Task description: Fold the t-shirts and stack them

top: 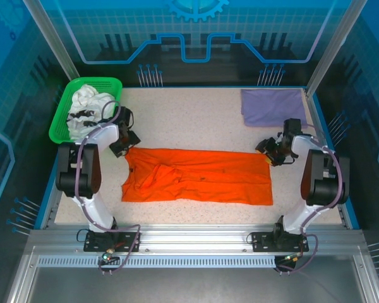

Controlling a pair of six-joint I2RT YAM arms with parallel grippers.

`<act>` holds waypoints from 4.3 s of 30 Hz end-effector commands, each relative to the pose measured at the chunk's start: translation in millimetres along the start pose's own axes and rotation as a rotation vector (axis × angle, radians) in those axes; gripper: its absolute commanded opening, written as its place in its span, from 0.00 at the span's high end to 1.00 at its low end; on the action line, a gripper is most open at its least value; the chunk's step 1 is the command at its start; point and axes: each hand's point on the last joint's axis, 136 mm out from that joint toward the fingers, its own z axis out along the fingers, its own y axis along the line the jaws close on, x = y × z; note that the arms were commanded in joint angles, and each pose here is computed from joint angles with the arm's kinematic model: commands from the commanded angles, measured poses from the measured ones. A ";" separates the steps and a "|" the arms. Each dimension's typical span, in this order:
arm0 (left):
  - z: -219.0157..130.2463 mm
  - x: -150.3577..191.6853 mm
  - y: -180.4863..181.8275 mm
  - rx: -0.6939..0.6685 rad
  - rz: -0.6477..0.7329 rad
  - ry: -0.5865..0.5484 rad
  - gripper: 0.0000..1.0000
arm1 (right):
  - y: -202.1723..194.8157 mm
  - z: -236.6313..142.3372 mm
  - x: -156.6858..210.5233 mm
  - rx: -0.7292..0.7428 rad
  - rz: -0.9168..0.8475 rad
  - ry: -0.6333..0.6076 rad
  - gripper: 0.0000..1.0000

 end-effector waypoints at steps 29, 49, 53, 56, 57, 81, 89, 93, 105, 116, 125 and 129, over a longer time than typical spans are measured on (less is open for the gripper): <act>0.4 98.7 -13.8 0.289 -0.096 0.195 0.54 | 305.0 98.2 296.4 -0.342 -1.080 0.417 0.52; 16.4 104.6 1.6 0.312 -0.191 0.238 0.56 | 286.0 129.3 318.0 -0.243 -1.177 0.467 0.70; 15.6 104.7 5.4 0.307 -0.202 0.228 0.55 | 282.2 126.0 317.4 -0.237 -1.188 0.463 0.85; 14.4 104.3 8.0 0.305 -0.211 0.219 0.55 | 286.9 109.5 317.2 -0.271 -1.205 0.439 0.93; 14.5 104.8 9.0 0.303 -0.213 0.217 0.54 | 286.4 106.8 317.5 -0.278 -1.210 0.435 0.94; 9.1 99.5 9.8 0.312 -0.222 0.194 0.49 | 206.6 67.2 339.8 -0.267 -1.287 0.462 0.65; -40.2 66.2 -9.5 0.344 -0.101 0.067 0.44 | 207.7 12.1 290.8 -0.395 -1.090 0.336 0.59; -65.8 65.3 -24.4 0.314 0.025 -0.008 0.51 | 187.1 1.4 216.0 -0.331 -0.851 0.209 0.58; 0.1 98.2 -49.2 0.173 0.102 0.098 0.63 | 29.0 29.0 89.1 0.052 -0.259 0.150 0.62; 44.3 85.9 -130.4 0.087 0.306 0.158 0.62 | -7.7 24.2 124.7 0.175 -0.246 0.200 0.55; 63.5 63.3 -232.6 0.163 0.456 0.144 0.61 | -17.0 16.7 165.0 0.177 -0.161 0.218 0.52; 68.9 54.8 -275.6 0.260 0.468 0.128 0.61 | -20.4 22.9 191.1 0.214 -0.139 0.238 0.53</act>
